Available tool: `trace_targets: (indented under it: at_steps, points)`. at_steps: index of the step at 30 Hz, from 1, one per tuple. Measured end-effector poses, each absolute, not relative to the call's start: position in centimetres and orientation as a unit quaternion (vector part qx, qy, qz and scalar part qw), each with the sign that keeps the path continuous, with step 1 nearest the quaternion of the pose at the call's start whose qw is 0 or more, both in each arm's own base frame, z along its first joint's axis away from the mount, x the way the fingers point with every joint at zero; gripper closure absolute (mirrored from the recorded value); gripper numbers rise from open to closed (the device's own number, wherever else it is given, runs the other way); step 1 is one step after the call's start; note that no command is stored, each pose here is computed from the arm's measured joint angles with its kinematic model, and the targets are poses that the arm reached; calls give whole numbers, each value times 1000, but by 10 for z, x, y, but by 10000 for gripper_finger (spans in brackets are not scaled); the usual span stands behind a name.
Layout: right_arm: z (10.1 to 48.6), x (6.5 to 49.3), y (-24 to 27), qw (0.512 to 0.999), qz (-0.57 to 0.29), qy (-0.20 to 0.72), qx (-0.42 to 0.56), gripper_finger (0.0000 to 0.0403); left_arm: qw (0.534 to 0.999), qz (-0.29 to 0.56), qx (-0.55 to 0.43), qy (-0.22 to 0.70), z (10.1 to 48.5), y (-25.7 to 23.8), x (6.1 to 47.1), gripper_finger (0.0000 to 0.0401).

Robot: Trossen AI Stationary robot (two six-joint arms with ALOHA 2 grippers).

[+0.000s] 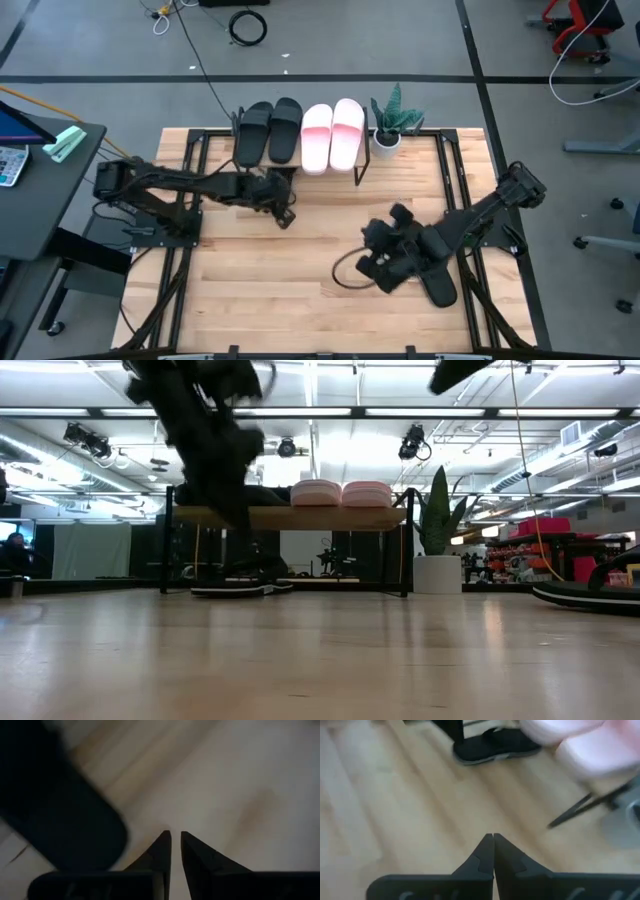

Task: Pick and place slides into the shelf
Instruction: Put the black slipper under the shelf

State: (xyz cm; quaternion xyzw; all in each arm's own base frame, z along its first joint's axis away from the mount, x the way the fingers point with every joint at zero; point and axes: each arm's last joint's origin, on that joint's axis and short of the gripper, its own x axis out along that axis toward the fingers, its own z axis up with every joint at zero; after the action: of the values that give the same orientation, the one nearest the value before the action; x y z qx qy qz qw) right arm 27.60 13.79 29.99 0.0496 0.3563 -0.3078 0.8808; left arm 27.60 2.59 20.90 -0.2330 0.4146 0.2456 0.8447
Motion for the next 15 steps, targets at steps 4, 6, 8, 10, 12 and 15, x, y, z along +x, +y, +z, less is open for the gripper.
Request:
trace_targets:
  at_steps: [4, 6, 8, 10, 12, 15]
  points:
    - [277, 258, 158, 865, -304, 379, 127, 400, 886, 183, -202, 375, 234, 2, 269, 357]
    - [262, 247, 166, 843, -312, 400, 180, 400, 909, 150, -181, 343, 248, -6, 267, 360]
    - [248, 235, 173, 818, -325, 420, 221, 400, 925, 124, -159, 323, 259, -13, 262, 363]
    - [237, 223, 179, 798, -330, 443, 238, 398, 938, 107, -141, 298, 268, -15, 261, 364]
    - [230, 212, 185, 784, -332, 467, 239, 397, 942, 104, -139, 287, 272, -15, 257, 364]
    - [226, 196, 188, 764, -360, 479, 239, 398, 945, 106, -136, 279, 276, -13, 255, 360]
